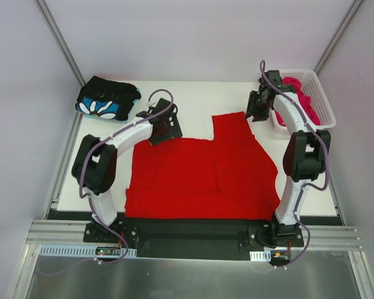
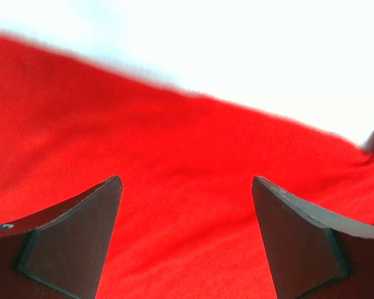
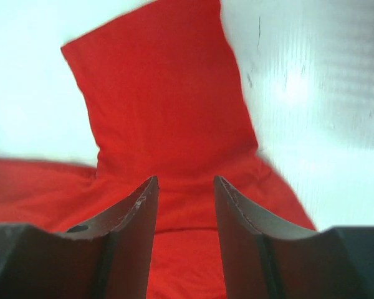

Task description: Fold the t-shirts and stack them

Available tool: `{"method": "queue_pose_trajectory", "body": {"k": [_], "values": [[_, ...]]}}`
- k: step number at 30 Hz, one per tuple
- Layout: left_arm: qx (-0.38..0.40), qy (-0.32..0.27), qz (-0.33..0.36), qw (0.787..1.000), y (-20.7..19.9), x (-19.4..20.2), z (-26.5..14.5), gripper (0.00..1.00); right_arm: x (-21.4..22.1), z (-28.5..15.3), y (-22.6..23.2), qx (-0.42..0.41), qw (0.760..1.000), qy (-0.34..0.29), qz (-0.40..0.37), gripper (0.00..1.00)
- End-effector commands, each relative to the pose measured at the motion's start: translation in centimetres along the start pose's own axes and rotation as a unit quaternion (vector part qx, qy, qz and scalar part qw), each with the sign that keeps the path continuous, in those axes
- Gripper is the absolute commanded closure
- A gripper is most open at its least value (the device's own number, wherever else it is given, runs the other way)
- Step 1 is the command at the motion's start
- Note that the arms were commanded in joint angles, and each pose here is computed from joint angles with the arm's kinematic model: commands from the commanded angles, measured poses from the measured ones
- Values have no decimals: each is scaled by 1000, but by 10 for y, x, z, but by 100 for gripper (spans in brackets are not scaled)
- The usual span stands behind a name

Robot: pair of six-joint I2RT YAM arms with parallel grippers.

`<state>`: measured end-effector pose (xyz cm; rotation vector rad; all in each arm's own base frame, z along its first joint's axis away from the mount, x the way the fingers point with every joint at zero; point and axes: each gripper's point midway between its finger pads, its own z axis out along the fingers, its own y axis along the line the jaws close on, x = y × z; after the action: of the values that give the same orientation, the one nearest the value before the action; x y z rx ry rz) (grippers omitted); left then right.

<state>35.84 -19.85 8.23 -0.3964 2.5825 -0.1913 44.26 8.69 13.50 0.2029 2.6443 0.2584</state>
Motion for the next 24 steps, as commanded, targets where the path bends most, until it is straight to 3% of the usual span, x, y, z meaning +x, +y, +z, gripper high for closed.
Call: {"method": "queue_pose_trajectory", "body": {"k": [1, 6, 12, 24], "values": [[87, 8, 27, 996, -34, -38, 10, 14, -14, 20, -3, -49, 998, 38, -3, 56], [97, -3, 29, 995, -38, -58, 11, 13, -28, 35, 1, -84, 995, 45, -3, 55], [90, -1, 33, 995, -33, -55, 16, 13, -34, 60, 9, -133, 989, 59, -10, 50], [98, -74, 13, 992, -26, -75, 31, 12, -60, 101, -15, -153, 987, 41, -5, 46]]}}
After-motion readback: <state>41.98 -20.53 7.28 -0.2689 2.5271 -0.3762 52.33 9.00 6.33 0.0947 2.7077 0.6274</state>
